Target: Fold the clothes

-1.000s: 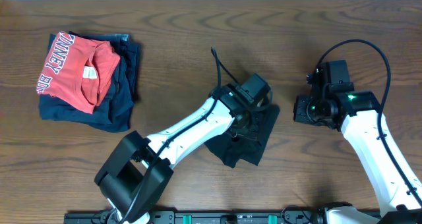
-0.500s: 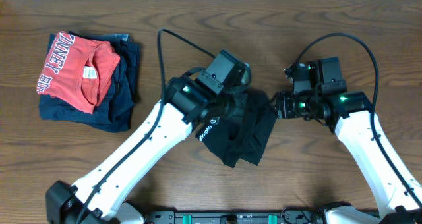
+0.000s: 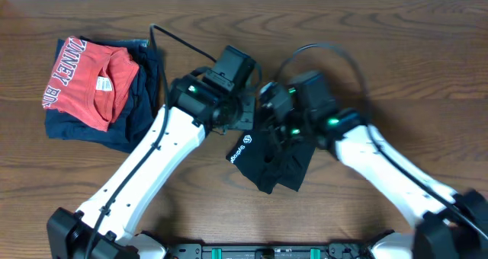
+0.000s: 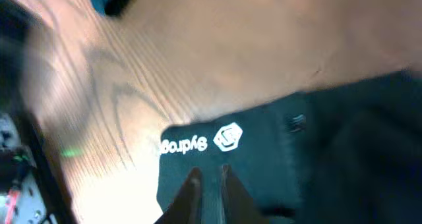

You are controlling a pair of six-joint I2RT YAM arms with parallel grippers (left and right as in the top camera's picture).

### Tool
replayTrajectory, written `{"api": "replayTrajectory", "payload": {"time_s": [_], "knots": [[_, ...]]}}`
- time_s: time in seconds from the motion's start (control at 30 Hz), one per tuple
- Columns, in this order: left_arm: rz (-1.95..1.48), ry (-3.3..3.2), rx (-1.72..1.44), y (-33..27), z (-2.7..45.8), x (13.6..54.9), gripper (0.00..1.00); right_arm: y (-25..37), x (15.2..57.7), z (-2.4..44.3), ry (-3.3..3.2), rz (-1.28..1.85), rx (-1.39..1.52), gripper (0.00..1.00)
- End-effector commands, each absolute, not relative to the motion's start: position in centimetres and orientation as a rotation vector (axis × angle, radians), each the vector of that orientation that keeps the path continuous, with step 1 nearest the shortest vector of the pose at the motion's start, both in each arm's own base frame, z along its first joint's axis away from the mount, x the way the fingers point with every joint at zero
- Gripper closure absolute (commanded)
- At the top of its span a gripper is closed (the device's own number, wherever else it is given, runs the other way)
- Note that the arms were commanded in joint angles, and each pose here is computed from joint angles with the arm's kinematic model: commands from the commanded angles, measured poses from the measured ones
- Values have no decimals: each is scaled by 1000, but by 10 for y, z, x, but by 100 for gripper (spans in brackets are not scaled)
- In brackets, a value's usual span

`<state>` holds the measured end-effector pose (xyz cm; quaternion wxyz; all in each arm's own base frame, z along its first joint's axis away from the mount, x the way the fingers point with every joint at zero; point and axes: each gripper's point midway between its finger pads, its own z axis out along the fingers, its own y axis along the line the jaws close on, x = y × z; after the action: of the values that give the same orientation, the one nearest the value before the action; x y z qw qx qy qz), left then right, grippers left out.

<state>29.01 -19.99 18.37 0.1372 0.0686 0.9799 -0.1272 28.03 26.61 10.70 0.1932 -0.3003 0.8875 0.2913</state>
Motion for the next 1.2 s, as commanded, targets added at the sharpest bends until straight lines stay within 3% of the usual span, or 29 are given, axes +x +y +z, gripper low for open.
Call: {"api": "replayTrajectory", "payload": {"time_s": [0.0,0.13,0.27,0.53,0.67,0.83,1.03,1.17], "knots": [[-314,2842,224,-184,184,292,85,241,282,69,2703,613,-660,99],[-279,2880,236,-173,180,286,83,143,258,50,3014,59,-101,99],[-258,2883,240,-171,177,287,62,75,243,80,2961,-317,109,98],[-249,2897,255,-171,168,288,48,148,266,123,2775,305,-248,75],[-253,2890,313,-176,155,293,48,163,281,115,2737,358,-262,78],[-396,2873,511,-201,140,298,47,172,281,68,2861,366,-276,83],[-466,2954,532,-211,96,311,28,166,270,8,3060,296,-218,93],[-625,3009,543,-216,68,315,18,150,263,-13,3151,211,-60,94]]}}
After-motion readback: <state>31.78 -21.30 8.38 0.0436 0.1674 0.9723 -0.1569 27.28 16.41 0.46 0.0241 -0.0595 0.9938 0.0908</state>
